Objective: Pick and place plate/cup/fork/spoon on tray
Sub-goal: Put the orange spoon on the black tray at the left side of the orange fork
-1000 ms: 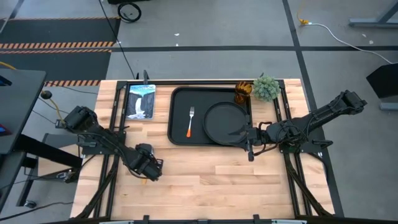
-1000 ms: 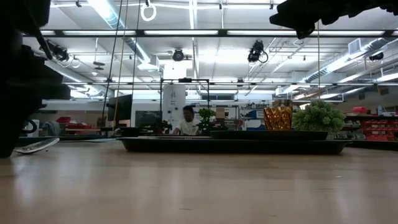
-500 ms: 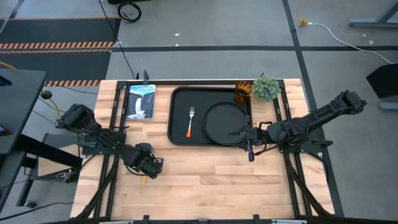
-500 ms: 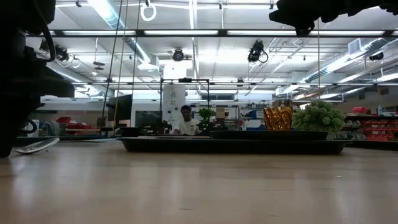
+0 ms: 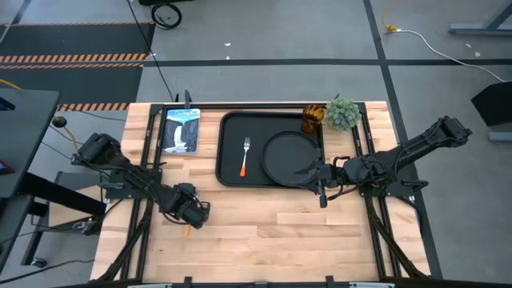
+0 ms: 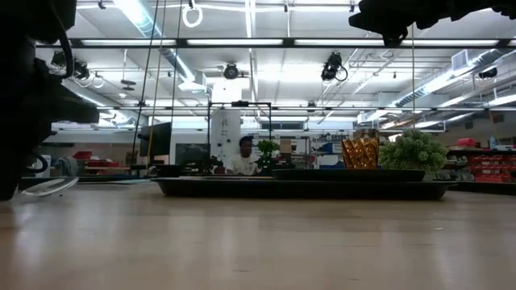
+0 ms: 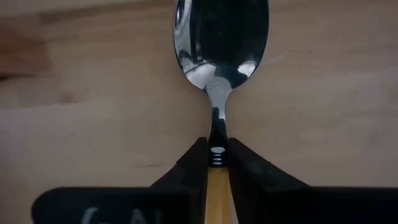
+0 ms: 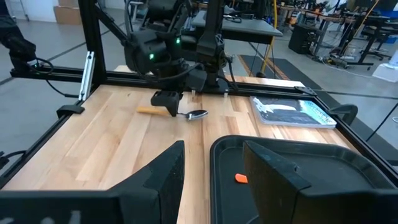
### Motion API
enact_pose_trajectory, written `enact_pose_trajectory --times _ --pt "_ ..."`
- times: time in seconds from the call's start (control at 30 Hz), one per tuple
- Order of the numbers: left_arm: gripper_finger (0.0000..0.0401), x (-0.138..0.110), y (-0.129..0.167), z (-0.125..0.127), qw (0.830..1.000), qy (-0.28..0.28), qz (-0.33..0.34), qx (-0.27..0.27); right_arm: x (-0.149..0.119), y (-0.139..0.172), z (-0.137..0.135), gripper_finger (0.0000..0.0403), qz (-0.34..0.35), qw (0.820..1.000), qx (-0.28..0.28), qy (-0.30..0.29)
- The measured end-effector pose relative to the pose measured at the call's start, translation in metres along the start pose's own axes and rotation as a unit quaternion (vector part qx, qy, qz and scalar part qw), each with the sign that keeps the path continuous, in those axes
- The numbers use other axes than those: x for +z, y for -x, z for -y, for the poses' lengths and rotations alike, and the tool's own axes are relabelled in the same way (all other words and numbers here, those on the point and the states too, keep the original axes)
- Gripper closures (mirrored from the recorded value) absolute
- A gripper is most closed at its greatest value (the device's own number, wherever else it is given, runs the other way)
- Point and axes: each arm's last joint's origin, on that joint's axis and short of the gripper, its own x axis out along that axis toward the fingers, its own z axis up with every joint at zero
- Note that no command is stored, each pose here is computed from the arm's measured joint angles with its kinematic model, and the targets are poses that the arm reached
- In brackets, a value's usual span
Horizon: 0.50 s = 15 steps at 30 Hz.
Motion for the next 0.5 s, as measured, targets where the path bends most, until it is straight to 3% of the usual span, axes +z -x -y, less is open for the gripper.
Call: enact_pose_trajectory --times 0.2,0.5 --pt "0.0352 0.012 0.021 0.004 0.999 0.005 0.034 -0.014 0.0 0.0 0.0 0.0234 0.001 1.0 0.0 0.0" --pt "0.0351 0.044 0.052 0.033 0.994 -0.007 0.101 -0.041 0.001 0.0 0.0 0.0234 0.006 1.0 -0.001 -0.003"
